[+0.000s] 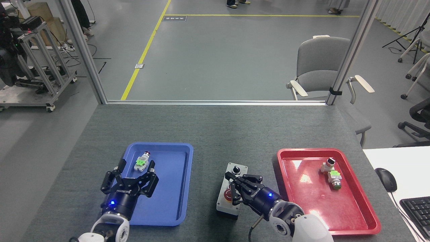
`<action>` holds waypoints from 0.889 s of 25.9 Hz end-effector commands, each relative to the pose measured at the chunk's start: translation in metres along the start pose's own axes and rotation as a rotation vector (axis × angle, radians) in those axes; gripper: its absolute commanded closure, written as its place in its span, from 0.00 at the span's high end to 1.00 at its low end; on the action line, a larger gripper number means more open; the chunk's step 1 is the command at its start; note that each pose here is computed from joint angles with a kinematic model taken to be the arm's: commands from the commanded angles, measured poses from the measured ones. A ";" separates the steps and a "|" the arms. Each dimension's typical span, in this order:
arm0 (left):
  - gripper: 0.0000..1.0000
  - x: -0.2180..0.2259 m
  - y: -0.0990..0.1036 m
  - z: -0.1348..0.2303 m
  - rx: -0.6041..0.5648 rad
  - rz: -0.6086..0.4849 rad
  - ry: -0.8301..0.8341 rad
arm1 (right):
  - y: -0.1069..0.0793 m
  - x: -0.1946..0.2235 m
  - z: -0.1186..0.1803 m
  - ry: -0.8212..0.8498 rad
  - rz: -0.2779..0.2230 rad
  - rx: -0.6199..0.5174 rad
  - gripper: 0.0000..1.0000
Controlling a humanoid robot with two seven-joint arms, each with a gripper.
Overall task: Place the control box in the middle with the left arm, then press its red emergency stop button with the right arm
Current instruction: 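Withdraw the left gripper and move the right gripper onto the red button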
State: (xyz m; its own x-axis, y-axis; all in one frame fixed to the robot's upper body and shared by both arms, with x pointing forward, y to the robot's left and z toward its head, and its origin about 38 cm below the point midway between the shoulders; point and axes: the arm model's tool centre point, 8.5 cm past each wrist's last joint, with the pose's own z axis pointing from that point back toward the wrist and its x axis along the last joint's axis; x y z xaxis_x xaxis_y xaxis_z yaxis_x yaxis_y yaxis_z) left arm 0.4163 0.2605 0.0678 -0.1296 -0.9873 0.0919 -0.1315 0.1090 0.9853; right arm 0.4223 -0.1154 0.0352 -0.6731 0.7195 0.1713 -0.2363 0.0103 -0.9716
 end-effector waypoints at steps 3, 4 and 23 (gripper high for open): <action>1.00 -0.039 0.008 0.001 -0.087 -0.027 -0.012 | 0.012 0.006 -0.002 -0.010 -0.014 0.032 0.00; 1.00 -0.040 0.008 0.001 -0.087 -0.028 -0.007 | 0.018 0.007 -0.002 -0.015 -0.013 0.050 0.00; 1.00 0.022 0.001 0.020 -0.030 -0.019 0.005 | 0.041 0.006 -0.003 0.006 -0.033 0.115 0.00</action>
State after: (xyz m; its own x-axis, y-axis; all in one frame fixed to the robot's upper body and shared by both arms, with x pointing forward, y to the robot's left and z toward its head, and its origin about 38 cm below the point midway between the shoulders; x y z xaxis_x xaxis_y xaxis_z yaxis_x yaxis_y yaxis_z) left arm 0.4011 0.2569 0.0754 -0.1155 -0.9928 0.0317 -0.1088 0.0444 0.9931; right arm 0.4094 -0.1071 -0.0048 -0.6646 0.7215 0.1943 -0.3101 -0.0297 -0.9502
